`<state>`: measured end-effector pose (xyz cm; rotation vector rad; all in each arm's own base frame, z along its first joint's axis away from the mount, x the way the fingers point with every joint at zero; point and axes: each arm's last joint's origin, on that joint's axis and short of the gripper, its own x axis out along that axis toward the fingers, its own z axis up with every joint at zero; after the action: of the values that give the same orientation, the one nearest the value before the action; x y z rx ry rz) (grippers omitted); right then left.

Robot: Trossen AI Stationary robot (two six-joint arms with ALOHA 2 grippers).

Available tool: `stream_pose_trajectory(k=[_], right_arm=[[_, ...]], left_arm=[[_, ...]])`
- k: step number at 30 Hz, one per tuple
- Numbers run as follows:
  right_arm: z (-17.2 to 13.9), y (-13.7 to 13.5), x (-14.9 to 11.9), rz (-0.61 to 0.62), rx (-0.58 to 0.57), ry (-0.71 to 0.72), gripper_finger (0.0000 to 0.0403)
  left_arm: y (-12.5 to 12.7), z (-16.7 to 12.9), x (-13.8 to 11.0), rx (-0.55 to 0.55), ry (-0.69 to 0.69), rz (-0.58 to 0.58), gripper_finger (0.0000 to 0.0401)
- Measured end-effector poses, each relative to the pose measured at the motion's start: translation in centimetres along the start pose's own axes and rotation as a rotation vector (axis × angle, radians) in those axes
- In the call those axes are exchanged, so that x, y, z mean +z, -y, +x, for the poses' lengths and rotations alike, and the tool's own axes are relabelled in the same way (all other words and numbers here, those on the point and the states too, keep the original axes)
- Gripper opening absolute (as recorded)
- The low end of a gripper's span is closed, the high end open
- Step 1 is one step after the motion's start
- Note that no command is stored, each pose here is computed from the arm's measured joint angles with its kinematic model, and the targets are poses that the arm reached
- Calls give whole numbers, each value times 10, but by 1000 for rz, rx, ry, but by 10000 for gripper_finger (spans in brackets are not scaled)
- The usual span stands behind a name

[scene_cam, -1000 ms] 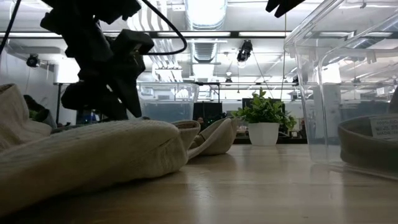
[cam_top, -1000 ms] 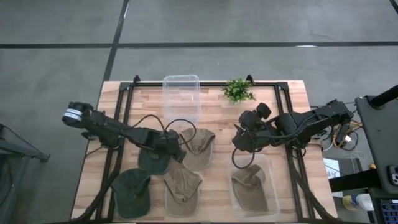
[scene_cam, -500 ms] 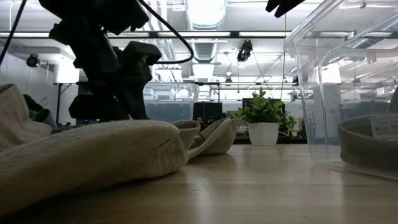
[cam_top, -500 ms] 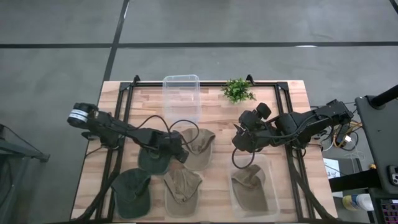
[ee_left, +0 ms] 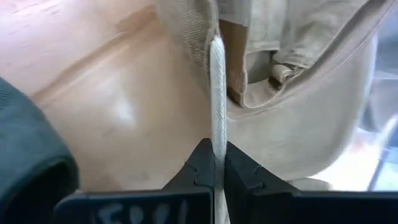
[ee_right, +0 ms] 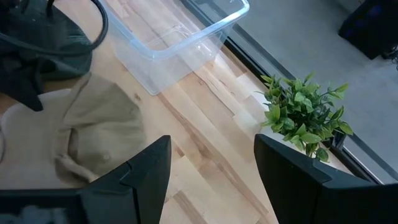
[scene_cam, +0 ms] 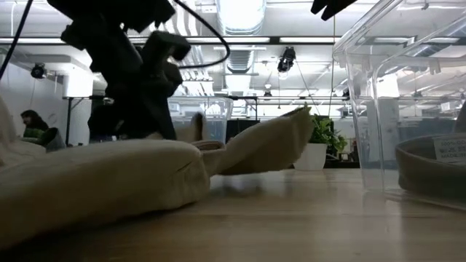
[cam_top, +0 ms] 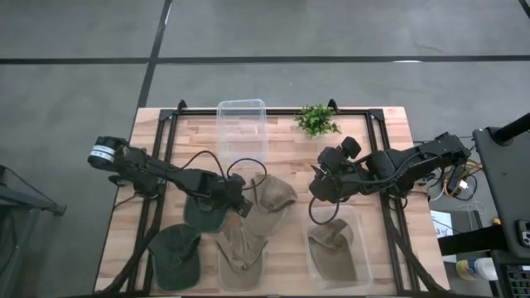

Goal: Pick & Place hat
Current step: Put the top brown cap into the top transparent bin

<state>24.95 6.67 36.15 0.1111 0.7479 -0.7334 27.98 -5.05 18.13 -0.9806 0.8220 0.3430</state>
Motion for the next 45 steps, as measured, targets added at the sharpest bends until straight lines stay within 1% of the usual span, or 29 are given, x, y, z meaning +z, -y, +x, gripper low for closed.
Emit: stream_pose_trajectory(k=[3,9,12,16,20,24,28,33,38,41,45], right_arm=[[0,0,0,0,0,0,224],[0,0,0,1,-2,2,224],[0,0,0,1,-3,2,224],[0,0,0,0,-3,2,224],[0,0,0,0,-3,3,224],[0,0,0,0,-2,2,224],[0,0,0,0,-2,3,224],[0,-1,1,9,5,9,224],[0,-1,1,10,6,9,224],[0,-1,1,10,6,8,224],[0,-1,1,11,8,8,224]], left_arm=[[8,-10,2,-50,4,29,7],[22,-34,9,-141,60,60,7],[26,-49,14,-151,111,78,7],[28,-69,19,-127,182,94,7],[33,-98,25,-162,270,99,7],[30,-129,32,-120,365,98,7],[23,-160,46,-56,486,73,7],[10,-187,66,27,604,43,7],[-7,-200,89,121,701,-3,8],[-22,-202,104,167,720,-56,8],[-42,-199,124,220,712,-137,9]])
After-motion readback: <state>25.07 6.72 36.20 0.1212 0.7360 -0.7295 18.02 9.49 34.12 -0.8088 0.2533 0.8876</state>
